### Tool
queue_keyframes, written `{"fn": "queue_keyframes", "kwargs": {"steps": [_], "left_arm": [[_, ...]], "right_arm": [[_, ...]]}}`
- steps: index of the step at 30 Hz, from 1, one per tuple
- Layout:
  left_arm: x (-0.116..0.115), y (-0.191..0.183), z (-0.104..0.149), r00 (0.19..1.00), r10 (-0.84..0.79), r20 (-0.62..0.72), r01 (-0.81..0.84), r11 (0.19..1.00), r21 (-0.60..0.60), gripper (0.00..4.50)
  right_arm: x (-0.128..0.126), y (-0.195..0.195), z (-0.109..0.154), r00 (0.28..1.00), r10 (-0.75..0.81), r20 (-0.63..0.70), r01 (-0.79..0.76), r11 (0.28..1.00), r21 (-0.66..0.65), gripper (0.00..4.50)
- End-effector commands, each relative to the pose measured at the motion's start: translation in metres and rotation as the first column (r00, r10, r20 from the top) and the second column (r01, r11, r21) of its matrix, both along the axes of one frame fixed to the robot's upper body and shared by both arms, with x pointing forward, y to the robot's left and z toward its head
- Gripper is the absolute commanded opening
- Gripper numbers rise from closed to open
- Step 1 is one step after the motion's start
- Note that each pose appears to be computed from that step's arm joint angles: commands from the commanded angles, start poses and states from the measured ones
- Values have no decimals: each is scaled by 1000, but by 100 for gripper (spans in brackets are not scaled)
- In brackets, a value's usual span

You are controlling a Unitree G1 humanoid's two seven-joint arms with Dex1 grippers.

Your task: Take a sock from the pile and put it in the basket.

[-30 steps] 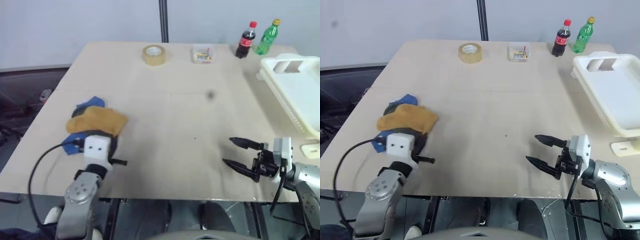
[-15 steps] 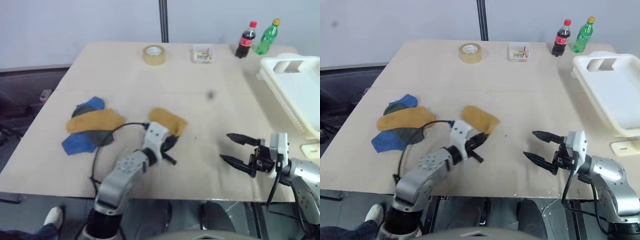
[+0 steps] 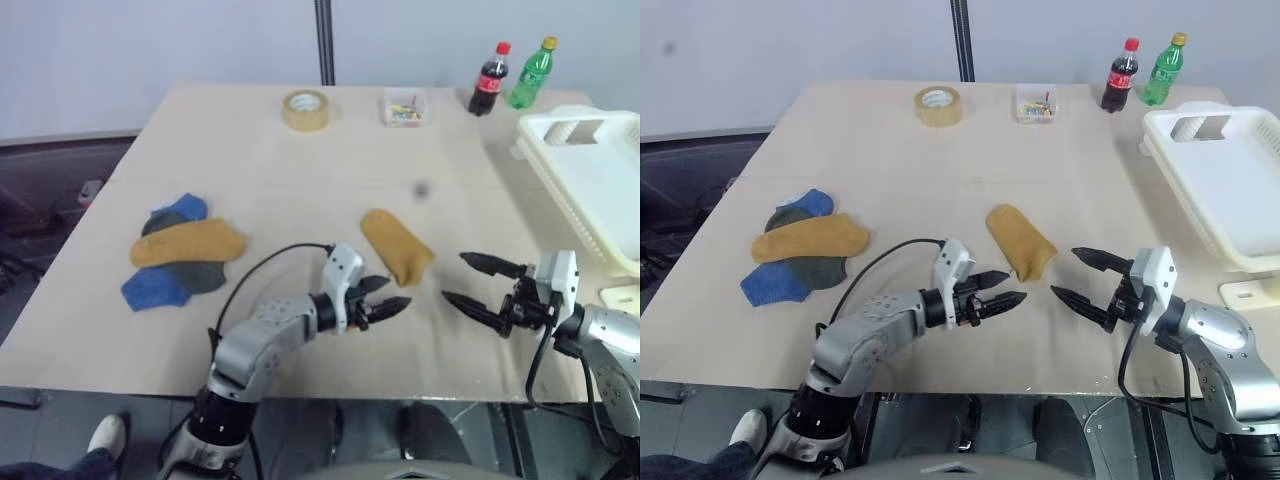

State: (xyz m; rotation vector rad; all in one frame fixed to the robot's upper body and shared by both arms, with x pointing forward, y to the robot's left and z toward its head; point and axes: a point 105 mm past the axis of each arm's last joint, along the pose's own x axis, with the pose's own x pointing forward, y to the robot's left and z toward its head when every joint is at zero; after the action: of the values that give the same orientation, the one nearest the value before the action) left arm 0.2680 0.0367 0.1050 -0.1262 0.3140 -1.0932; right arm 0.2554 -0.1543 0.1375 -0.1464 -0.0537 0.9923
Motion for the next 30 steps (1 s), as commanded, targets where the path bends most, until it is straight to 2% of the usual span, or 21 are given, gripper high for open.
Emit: {"fn": "queue_keyframes", "kwargs": {"steps": [1,5,8,9,11,14,17,21,25,30], "left_arm": [[-2,23,26,997,-7,78,9,1000,-29,318],[17,58,30,981,112,156,-118,992,35,318],[14,74,37,977,109,185,-113,993,14,318],[18,81,36,968,121,221,-135,989,51,318],[32,93,31,936,153,316,-206,968,140,318],[57,98,36,892,187,413,-274,948,163,318],[94,83,34,894,193,403,-270,952,142,318],[124,53,35,923,142,358,-193,975,111,318],[136,32,34,953,71,295,-104,990,99,318],[141,20,19,970,-46,241,-7,977,214,318]], "right_arm": [[14,20,12,997,-9,73,11,999,-34,370],[38,41,9,996,-33,80,45,988,-145,370],[58,61,4,997,-63,40,70,977,-199,370],[65,68,4,996,-78,31,82,976,-204,370],[78,76,1,992,-123,4,120,966,-230,370],[86,80,-1,990,-144,3,140,950,-279,370],[82,79,-3,991,-129,-15,118,941,-318,370],[75,71,-4,991,-136,-18,120,925,-360,370],[66,65,-5,985,-172,-35,146,914,-377,370],[51,56,-7,960,-266,-87,214,898,-384,370]]}}
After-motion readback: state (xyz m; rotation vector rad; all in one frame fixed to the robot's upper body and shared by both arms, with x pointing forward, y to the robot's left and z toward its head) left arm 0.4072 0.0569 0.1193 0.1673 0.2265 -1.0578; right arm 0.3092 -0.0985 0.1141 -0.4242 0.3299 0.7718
